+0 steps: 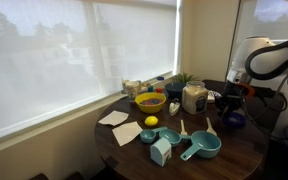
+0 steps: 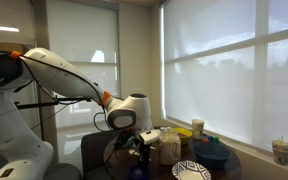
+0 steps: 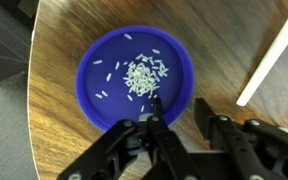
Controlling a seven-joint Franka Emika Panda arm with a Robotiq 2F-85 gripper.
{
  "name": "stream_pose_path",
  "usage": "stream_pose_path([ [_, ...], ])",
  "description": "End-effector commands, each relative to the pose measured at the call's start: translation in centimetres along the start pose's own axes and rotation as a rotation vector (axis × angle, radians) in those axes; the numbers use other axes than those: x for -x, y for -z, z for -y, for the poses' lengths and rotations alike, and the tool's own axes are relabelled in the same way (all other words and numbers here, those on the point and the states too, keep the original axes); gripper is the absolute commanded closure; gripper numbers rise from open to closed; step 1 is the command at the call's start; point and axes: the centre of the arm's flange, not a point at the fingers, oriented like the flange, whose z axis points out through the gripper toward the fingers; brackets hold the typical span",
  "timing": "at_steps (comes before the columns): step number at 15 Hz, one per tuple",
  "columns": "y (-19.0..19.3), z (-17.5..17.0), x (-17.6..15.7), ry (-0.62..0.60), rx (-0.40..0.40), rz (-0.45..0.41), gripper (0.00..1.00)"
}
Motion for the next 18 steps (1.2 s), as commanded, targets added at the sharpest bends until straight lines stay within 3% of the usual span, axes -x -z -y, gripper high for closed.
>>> stream_pose_path([
  [1, -0.23, 0.47, -0.23, -0.011, 0.023, -0.018, 0.56],
  [4, -0.08, 0.66, -0.13, -0.007, 0.022, -0.018, 0.54],
  [8, 0.15, 0.80, 0.04, -0.005, 0.020, -0.015, 0.37],
  [13, 0.35, 1.14, 0.21, -0.005, 0.013, -0.014, 0.37],
  [15, 0.37, 1.28, 0.26, -0.003, 0.011, -0.014, 0.43],
  [18, 0.23, 1.33, 0.25, -0.005, 0.012, -0.012, 0.69],
])
